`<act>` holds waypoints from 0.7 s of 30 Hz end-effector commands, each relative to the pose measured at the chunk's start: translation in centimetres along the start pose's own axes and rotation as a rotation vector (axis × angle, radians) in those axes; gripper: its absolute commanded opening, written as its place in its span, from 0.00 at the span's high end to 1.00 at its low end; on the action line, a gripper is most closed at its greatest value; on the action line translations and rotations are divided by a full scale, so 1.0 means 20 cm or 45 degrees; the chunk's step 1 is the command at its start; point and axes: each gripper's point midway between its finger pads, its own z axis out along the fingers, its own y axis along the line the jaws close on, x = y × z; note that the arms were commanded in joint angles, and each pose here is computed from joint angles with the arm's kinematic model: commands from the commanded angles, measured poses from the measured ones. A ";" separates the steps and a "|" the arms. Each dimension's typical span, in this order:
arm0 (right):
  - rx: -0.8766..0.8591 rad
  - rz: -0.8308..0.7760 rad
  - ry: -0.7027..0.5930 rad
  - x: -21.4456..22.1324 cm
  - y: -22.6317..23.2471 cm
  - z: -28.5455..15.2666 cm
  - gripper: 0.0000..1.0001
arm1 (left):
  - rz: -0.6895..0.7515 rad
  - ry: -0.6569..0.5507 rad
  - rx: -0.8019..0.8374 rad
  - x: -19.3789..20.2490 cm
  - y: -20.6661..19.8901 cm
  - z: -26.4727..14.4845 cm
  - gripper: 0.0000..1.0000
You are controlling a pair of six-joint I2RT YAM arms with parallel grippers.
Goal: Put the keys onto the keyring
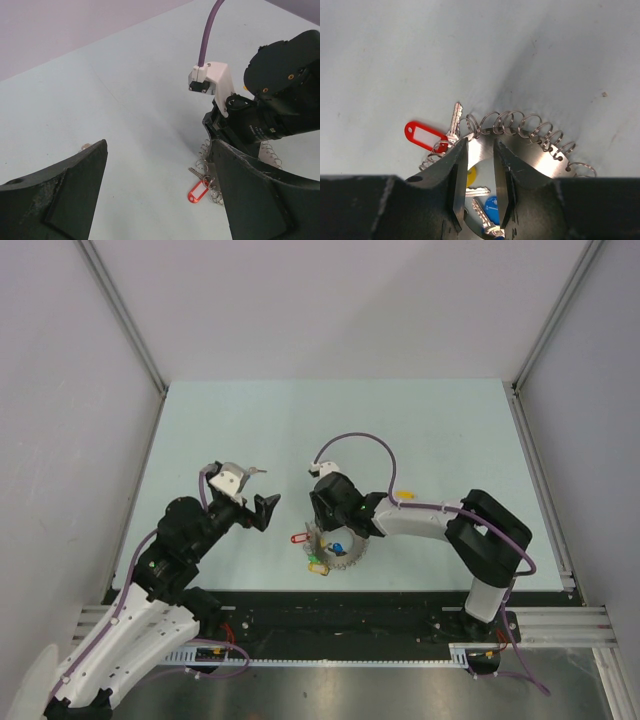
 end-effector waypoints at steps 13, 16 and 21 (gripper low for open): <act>0.026 0.134 -0.080 -0.02 0.01 0.14 0.72 | -0.021 -0.024 0.030 -0.02 -0.02 0.00 0.09; 0.044 0.162 -0.075 -0.01 -0.01 0.15 0.72 | -0.022 -0.022 0.028 -0.02 -0.02 0.01 0.09; 0.053 0.202 -0.085 -0.02 -0.02 0.16 0.73 | -0.022 -0.026 0.037 -0.03 -0.02 0.00 0.09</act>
